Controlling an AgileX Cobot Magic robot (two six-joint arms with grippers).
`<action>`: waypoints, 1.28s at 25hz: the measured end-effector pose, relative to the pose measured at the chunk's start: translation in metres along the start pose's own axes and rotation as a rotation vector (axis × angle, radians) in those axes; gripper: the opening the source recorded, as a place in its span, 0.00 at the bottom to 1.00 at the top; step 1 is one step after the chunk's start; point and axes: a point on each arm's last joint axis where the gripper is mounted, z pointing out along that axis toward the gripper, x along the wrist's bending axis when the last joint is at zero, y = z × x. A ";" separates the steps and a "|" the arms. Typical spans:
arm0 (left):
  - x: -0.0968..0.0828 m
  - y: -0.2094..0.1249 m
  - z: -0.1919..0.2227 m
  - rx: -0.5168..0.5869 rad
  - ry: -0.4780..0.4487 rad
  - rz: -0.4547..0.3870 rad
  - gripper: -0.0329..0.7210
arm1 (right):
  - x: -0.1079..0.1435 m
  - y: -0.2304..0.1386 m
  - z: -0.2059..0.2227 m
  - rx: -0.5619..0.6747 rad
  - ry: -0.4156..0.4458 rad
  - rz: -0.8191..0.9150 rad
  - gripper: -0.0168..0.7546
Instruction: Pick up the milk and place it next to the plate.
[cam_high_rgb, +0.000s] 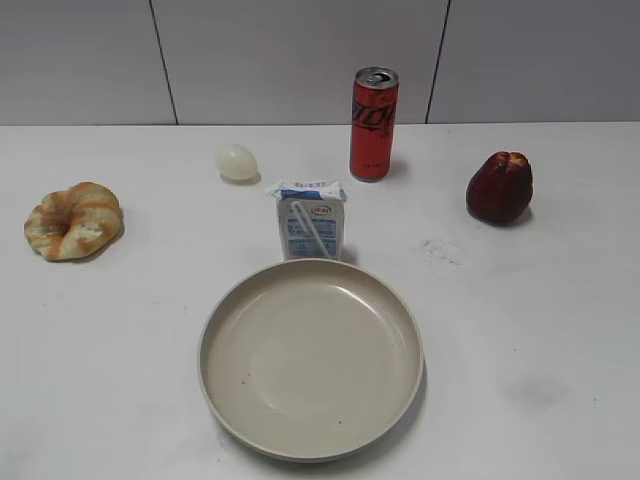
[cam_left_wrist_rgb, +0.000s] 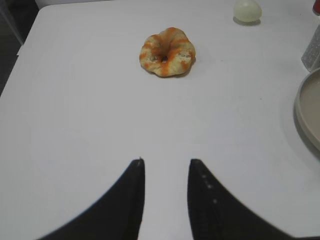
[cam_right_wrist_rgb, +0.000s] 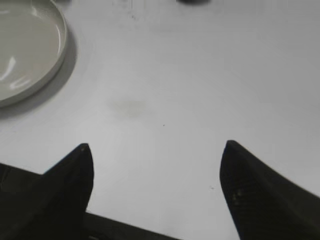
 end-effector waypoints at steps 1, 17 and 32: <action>0.000 0.000 0.000 0.000 0.000 0.000 0.35 | 0.000 0.000 -0.002 -0.024 0.001 0.000 0.79; 0.000 0.000 0.000 0.000 0.000 0.000 0.35 | 0.000 -0.004 -0.010 -0.088 -0.013 0.015 0.79; 0.000 0.000 0.000 0.000 0.000 0.000 0.35 | -0.002 -0.013 -0.025 -0.226 -0.195 0.128 0.79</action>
